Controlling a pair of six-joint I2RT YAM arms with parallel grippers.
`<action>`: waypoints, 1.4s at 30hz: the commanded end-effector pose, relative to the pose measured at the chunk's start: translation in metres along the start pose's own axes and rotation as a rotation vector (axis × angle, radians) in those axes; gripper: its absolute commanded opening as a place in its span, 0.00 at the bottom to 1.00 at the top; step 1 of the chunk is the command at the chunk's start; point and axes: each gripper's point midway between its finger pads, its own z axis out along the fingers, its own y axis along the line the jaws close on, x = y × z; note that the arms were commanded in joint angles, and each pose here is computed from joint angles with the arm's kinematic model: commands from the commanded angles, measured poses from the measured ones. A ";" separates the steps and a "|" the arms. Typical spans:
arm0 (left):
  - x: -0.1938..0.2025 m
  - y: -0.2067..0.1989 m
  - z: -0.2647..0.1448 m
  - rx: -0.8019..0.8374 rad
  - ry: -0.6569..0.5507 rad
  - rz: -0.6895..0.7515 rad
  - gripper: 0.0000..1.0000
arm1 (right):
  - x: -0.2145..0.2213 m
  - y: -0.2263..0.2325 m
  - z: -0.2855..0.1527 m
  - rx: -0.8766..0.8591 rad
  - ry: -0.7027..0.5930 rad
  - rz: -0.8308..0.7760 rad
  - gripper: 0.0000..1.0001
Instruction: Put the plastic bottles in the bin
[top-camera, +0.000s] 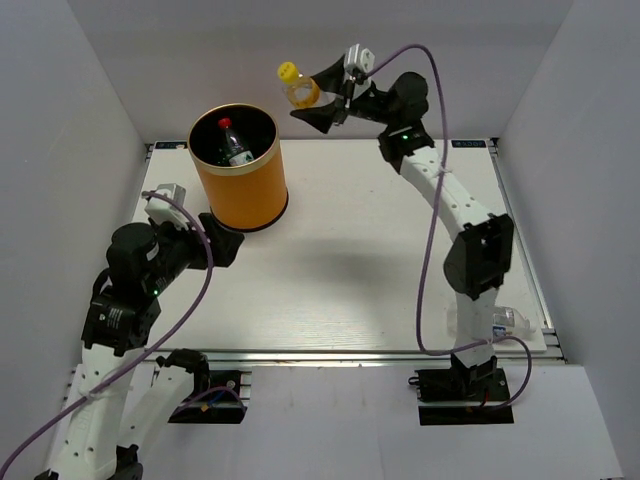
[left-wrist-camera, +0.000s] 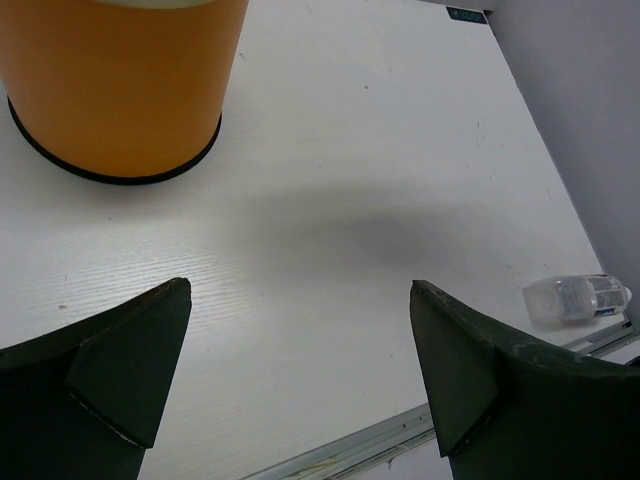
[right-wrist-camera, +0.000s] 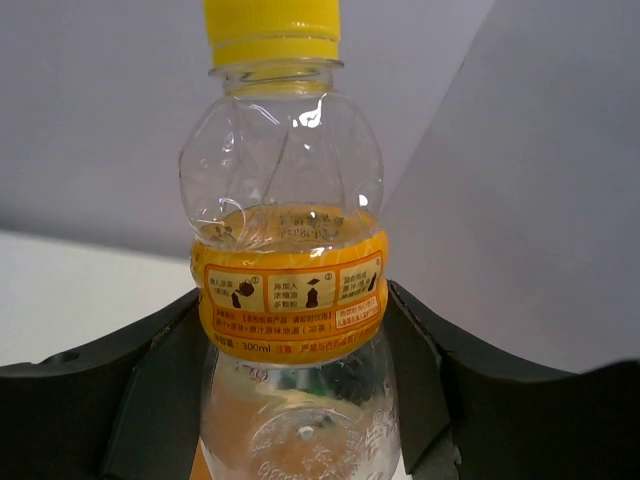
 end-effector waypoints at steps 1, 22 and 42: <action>0.002 0.003 -0.010 -0.026 -0.004 -0.022 1.00 | 0.008 -0.014 0.038 0.025 -0.128 0.049 0.00; 0.029 0.005 -0.022 -0.030 0.042 -0.103 1.00 | 0.093 -0.009 0.121 0.235 -0.177 -0.136 0.90; 0.051 -0.060 0.101 0.497 0.233 0.006 1.00 | 0.002 -0.064 -0.060 0.531 0.266 -0.042 0.00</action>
